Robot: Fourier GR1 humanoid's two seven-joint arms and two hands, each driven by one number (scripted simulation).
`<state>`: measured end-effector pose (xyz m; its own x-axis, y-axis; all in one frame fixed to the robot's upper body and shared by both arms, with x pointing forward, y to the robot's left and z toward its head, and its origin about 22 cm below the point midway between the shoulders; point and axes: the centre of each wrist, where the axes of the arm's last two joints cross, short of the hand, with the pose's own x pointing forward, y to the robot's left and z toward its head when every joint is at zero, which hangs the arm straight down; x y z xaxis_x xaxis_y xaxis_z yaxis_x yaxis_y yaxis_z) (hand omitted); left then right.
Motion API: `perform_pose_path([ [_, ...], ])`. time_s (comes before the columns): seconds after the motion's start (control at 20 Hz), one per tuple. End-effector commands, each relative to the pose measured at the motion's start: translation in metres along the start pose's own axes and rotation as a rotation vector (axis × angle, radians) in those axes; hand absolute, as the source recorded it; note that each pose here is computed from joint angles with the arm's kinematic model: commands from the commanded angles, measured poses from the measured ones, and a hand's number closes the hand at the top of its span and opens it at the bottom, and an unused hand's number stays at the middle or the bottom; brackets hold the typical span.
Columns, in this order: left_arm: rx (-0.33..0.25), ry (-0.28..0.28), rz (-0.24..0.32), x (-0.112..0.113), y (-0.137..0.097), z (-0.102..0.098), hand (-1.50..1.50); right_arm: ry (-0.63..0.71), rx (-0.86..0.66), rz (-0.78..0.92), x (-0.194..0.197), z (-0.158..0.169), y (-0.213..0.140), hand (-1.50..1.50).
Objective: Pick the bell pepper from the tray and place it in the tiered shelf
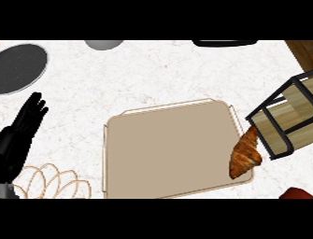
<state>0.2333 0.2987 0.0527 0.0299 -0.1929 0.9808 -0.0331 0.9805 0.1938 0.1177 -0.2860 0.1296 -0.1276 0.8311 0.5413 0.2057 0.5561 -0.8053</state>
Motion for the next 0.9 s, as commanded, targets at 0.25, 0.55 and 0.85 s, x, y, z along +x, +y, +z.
perform_pose_path([
  [0.25, -0.042, -0.026, 0.002, 0.015, -0.013, -0.010, 0.00, -0.034, -0.146, -0.090, 0.053, 0.002, -0.050, 1.50],
  [0.55, -0.056, -0.017, 0.004, 0.006, -0.019, -0.019, 0.00, -0.088, -0.129, -0.463, 0.052, -0.033, -0.020, 1.50],
  [0.85, -0.053, -0.026, 0.012, 0.017, -0.020, -0.021, 0.00, -0.066, -0.107, -0.820, 0.065, -0.052, -0.023, 1.50],
])
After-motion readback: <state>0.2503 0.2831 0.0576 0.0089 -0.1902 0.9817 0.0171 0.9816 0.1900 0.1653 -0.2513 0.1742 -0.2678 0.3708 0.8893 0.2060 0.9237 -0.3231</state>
